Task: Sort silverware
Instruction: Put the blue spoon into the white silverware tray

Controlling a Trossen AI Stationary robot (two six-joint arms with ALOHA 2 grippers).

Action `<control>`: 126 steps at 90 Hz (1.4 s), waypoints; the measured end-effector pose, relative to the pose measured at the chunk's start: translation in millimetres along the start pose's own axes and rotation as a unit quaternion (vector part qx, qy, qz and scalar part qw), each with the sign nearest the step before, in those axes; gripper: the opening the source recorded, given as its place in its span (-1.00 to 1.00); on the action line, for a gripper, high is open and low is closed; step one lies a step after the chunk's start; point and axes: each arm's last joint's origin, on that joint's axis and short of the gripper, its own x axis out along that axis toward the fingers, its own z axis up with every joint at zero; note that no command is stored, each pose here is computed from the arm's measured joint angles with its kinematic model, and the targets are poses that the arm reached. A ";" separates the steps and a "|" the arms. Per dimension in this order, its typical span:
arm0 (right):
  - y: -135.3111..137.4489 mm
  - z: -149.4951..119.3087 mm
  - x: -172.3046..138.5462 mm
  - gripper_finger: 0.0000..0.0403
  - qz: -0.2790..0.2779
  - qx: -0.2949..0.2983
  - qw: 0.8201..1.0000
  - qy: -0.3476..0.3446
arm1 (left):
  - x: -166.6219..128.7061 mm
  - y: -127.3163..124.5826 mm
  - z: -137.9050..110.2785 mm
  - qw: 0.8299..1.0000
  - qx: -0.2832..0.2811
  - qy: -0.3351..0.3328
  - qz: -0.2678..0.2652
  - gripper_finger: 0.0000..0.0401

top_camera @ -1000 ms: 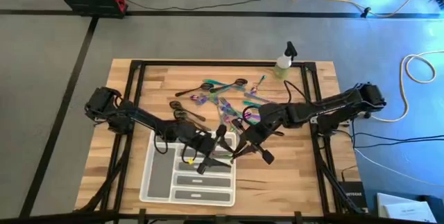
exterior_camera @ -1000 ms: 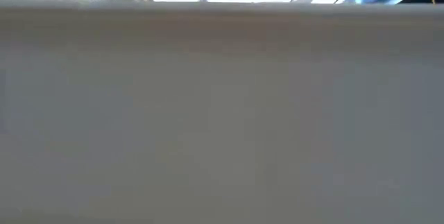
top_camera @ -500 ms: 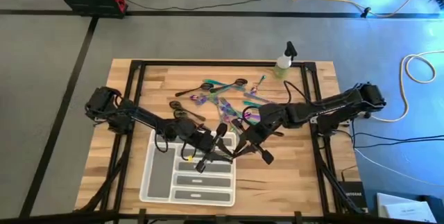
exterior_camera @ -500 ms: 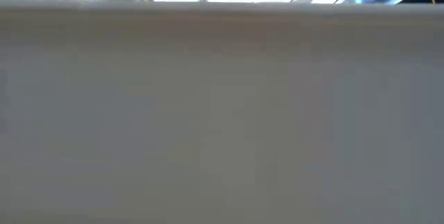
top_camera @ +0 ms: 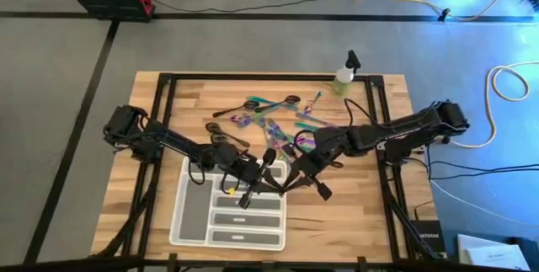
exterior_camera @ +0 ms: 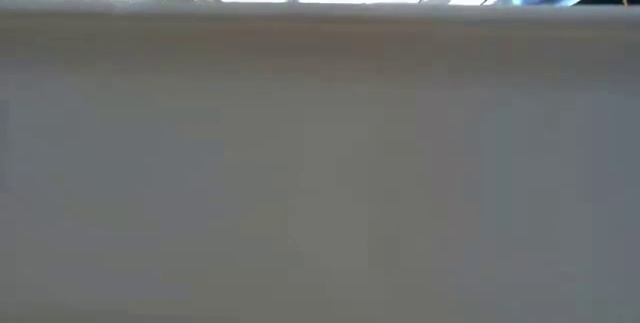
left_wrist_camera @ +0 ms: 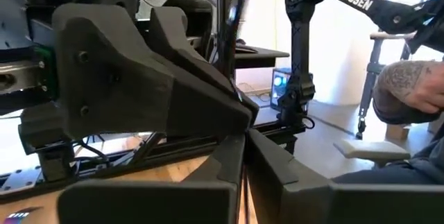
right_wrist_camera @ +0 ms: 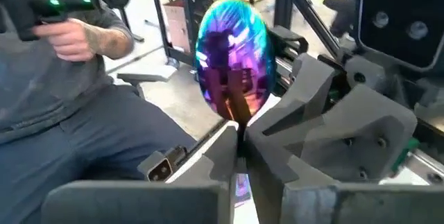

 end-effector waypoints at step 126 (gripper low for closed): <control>66.3 -14.1 35.5 -0.35 -0.596 -0.163 0.780 0.101 | -11.1 -14.2 23.1 0.870 -0.066 -0.130 0.471 -1.00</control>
